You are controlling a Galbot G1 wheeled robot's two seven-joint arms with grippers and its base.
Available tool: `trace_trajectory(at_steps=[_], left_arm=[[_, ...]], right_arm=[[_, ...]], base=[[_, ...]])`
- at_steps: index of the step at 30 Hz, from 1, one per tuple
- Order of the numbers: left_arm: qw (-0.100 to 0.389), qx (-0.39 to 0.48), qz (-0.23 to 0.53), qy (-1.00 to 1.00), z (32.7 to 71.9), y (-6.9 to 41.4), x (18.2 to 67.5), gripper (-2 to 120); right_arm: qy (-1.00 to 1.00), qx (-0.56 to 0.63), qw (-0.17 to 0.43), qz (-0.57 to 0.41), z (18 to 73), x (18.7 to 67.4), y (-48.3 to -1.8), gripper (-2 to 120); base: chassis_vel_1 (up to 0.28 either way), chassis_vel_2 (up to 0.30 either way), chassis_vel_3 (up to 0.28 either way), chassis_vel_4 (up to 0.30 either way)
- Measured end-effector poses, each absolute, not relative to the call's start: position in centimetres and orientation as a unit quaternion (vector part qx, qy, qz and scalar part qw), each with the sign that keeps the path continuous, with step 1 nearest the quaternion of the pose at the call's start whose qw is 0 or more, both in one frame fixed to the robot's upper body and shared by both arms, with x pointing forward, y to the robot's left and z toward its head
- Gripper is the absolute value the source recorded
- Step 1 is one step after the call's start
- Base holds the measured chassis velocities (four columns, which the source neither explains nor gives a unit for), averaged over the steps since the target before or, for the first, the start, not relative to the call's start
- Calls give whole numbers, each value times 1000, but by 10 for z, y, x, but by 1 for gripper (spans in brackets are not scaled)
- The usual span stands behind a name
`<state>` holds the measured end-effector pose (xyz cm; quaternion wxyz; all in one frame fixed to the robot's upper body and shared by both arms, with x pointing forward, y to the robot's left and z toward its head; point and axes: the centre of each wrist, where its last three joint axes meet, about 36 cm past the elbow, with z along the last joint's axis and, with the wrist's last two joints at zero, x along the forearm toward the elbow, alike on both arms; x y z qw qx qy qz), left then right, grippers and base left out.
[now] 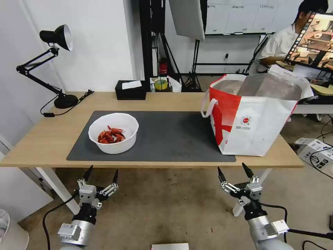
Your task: Pick up the trash from the table and place it into the takeout bag.
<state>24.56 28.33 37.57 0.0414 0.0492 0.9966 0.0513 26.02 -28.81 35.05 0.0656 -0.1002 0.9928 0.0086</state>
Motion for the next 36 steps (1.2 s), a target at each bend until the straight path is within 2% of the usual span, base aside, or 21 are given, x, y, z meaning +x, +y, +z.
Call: trace_trajectory(at_steps=[7, 16, 21, 24, 25, 28, 33, 36], left_arm=[[77, 52, 27, 995, 422, 298, 292, 100], [51, 80, 37, 995, 468, 336, 336, 100], [6, 82, 11, 997, 493, 358, 378, 100], [-38, 97, 2, 995, 518, 375, 410, 100], [-38, 97, 2, 995, 518, 375, 410, 100], [-96, 92, -13, 991, 540, 399, 428, 100], [-136, 80, -13, 987, 555, 417, 446, 100], [-178, 85, -27, 980, 567, 426, 458, 100]], right_arm=[[993, -100, 65, 9, 351, 261, -288, 100], [993, -101, 65, 10, 351, 261, -288, 100], [993, -101, 65, 10, 352, 261, -288, 100], [993, -101, 66, 10, 352, 262, -288, 100], [993, -101, 66, 10, 352, 262, -288, 100], [993, -101, 65, 10, 352, 262, -288, 100], [993, -101, 66, 10, 352, 262, -288, 100], [993, -101, 66, 10, 352, 262, -288, 100]], base=[[0, 0, 0, 0], [0, 0, 0, 0], [0, 0, 0, 0], [0, 0, 0, 0], [0, 0, 0, 0], [0, 0, 0, 0], [0, 0, 0, 0], [0, 0, 0, 0]])
